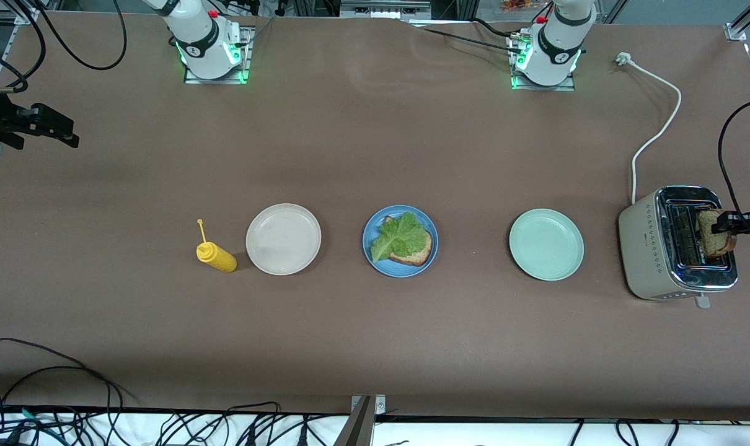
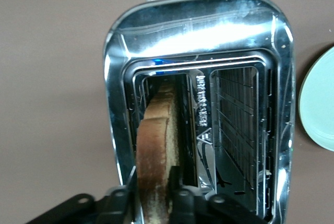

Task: Make sandwich in blue plate with both arms
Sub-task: 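Grasp the toasted bread slice in the toaster with the left gripper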

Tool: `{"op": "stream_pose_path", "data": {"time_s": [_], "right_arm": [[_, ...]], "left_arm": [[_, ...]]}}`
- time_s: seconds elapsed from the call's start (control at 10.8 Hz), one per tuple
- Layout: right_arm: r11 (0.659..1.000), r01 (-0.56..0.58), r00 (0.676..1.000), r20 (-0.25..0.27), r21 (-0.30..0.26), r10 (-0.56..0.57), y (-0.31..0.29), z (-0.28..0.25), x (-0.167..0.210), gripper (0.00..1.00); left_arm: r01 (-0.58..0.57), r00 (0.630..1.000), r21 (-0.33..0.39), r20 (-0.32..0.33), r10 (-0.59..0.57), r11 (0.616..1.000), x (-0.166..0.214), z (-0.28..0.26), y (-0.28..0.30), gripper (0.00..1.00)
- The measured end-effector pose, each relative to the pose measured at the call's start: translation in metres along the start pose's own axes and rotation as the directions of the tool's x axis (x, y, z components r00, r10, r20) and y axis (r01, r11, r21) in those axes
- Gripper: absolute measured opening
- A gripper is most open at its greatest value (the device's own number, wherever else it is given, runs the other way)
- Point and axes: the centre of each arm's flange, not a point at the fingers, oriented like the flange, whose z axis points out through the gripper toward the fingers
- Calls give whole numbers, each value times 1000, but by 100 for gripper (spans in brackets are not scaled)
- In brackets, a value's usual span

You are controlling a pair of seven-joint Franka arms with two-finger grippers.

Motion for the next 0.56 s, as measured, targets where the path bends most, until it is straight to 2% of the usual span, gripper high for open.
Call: {"op": "stream_pose_path", "data": {"time_s": [0.09,0.56], "right_arm": [[1000,0,1000,0,0,0,0,0,0,100],[1000,0,1000,0,0,0,0,0,0,100]], "left_arm": [[-2,1000,-3,1,2,1000,1,0,2,16],[-2,1000,-5,6,2,1000,-1,-9,3,14]]}}
